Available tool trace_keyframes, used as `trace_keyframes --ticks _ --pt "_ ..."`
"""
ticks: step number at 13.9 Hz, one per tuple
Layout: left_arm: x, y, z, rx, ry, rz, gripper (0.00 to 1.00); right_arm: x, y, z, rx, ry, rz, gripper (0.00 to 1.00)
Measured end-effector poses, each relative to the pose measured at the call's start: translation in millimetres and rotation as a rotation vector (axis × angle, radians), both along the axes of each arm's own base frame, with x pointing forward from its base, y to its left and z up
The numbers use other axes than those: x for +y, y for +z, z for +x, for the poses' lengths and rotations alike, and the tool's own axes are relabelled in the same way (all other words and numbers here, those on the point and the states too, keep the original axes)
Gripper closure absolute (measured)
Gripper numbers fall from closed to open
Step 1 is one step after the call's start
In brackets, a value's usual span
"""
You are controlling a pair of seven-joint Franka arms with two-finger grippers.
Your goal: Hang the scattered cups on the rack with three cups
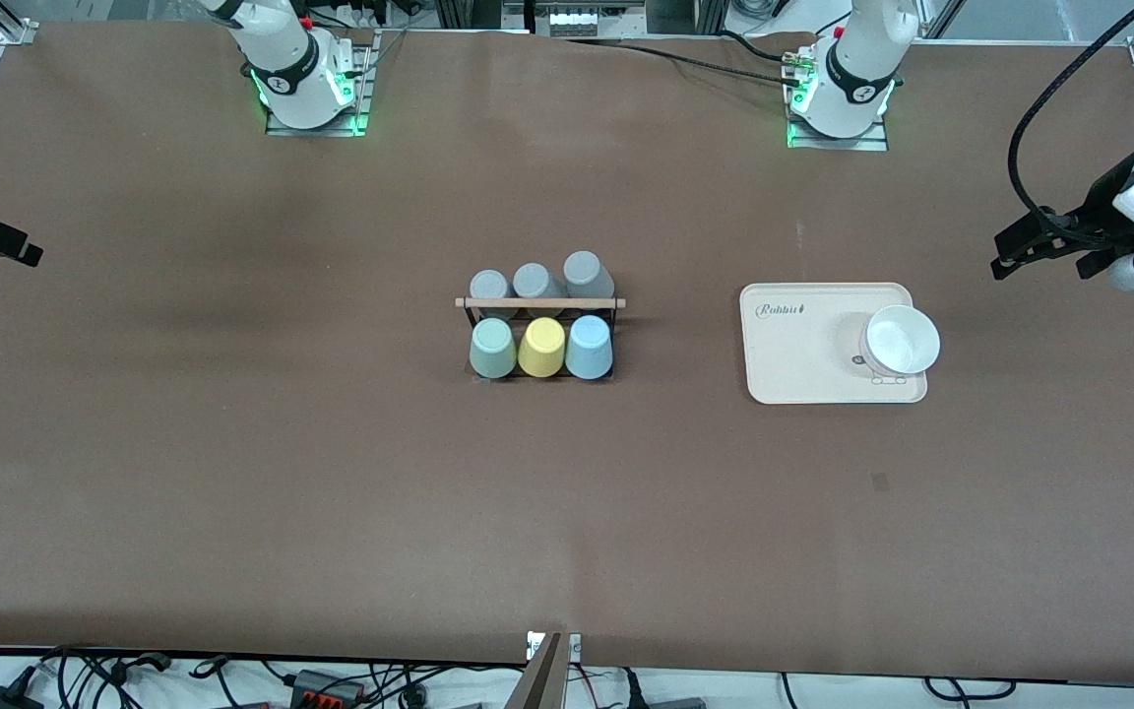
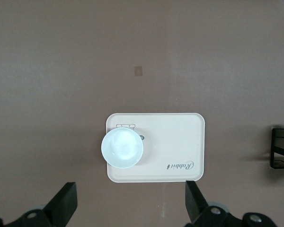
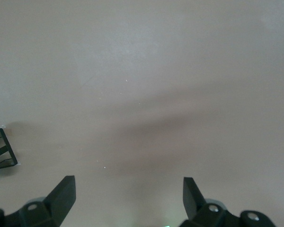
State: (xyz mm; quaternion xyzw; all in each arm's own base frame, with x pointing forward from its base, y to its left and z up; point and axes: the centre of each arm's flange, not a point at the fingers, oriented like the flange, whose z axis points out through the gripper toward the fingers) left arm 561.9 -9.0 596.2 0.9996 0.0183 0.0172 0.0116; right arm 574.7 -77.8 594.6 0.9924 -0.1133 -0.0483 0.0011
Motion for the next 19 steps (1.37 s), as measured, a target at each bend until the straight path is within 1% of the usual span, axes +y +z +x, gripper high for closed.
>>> trace_keyframes --ticks 5,9,11,14,19 --pt "0 0 0 -0.001 0.0 0.0 0.0 10 -4 5 -0.013 0.029 0.0 0.0" --pt "0 0 0 -0.004 0.0 0.0 0.0 5 -7 4 -0.009 0.04 0.005 0.0" --pt "0 1 1 -0.01 0.0 0.0 0.0 7 -5 4 -0.015 0.05 -0.008 0.0" --pt "0 1 2 -0.016 0.0 0.0 0.0 20 -4 7 -0.023 0.104 -0.04 0.0" --pt "0 1 2 -0.016 0.0 0.0 0.0 23 -7 10 -0.027 0.113 -0.042 0.0"
